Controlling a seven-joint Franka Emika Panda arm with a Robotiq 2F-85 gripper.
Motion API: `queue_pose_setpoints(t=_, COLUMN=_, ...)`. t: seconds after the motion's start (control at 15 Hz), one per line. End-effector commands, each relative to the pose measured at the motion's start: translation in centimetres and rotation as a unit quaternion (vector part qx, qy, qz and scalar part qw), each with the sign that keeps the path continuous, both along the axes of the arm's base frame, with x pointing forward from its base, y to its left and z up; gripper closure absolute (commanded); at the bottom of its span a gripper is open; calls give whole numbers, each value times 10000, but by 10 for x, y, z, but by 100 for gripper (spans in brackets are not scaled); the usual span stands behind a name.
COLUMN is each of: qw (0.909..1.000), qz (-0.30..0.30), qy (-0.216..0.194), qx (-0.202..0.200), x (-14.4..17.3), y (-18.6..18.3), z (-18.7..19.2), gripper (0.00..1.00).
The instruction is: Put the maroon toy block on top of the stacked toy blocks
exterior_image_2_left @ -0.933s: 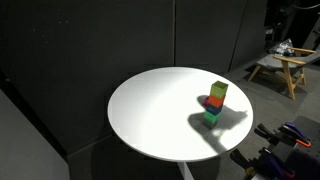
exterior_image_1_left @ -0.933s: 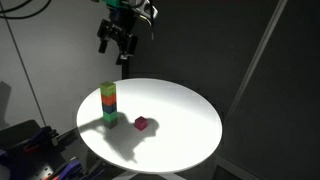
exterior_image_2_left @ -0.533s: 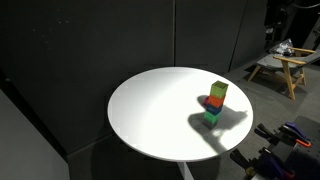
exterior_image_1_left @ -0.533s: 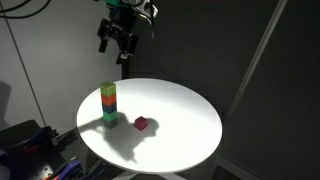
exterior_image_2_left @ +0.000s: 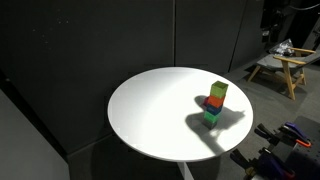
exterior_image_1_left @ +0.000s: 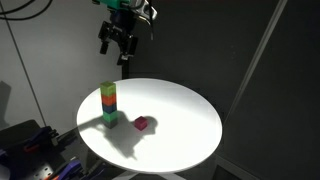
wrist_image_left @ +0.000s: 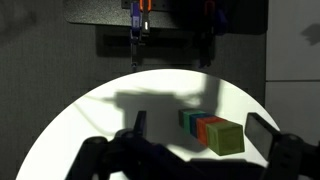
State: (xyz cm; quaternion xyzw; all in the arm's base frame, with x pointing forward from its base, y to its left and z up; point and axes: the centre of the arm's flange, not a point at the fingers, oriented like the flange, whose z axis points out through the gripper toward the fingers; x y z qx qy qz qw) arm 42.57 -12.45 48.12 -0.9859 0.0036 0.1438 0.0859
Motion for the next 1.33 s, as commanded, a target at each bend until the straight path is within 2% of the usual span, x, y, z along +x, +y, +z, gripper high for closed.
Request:
queue_pose_setpoints(t=0.0, qw=9996, qz=-103, qy=-42, qx=-270, x=15, y=7, z=-5, gripper=0)
queue_pose_setpoints(t=0.67, qw=9931, qz=-407, qy=-603, qx=-920, x=63, y=20, z=-44, gripper=0)
queue_pose_setpoints(t=1.27, qw=9886, qz=-480, qy=-901, qx=-1106, x=94, y=18, z=-89, gripper=0)
